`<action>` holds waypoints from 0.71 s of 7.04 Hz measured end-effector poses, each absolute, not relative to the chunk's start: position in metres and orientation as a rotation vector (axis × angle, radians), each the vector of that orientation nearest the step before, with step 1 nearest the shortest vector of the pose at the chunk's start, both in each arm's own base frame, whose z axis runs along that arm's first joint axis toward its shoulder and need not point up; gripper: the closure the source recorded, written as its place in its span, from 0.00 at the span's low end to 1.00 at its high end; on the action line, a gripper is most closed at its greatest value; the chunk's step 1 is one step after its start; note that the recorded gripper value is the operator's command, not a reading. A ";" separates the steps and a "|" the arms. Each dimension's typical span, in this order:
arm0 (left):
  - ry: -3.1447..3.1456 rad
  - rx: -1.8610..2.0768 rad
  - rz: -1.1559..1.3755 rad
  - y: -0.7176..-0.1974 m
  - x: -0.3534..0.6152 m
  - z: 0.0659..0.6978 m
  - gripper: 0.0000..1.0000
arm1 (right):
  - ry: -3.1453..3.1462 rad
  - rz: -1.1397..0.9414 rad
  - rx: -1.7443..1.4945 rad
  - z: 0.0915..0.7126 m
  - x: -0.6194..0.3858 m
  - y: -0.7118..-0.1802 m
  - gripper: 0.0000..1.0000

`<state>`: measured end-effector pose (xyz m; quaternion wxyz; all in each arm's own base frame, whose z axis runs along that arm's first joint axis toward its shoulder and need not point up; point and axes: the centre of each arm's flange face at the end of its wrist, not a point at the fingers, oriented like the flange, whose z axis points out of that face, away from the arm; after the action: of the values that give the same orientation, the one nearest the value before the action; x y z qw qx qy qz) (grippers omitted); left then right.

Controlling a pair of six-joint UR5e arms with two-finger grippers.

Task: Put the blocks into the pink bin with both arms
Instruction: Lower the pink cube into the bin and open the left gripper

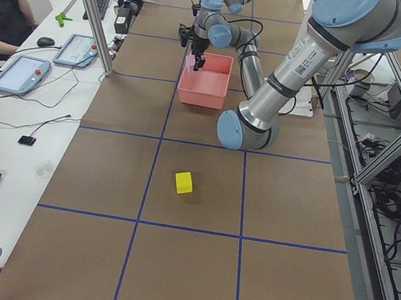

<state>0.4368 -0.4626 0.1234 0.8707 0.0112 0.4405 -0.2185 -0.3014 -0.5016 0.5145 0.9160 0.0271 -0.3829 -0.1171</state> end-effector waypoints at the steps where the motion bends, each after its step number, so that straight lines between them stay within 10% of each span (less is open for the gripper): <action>1: 0.934 0.016 -0.471 -0.450 0.462 0.110 1.00 | -0.789 -0.240 0.056 0.514 -0.301 -0.503 0.91; 2: 0.941 0.004 -0.471 -0.437 0.483 0.100 0.03 | -0.789 -0.238 0.059 0.513 -0.301 -0.503 1.00; 5: 0.935 0.002 -0.456 -0.413 0.511 0.095 0.00 | -0.834 -0.190 0.084 0.493 -0.270 -0.518 1.00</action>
<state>0.5113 -0.4134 0.0954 0.8678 0.0008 0.4467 -0.2177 -0.2700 -0.5178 0.4929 0.9090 0.0407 -0.4045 -0.0922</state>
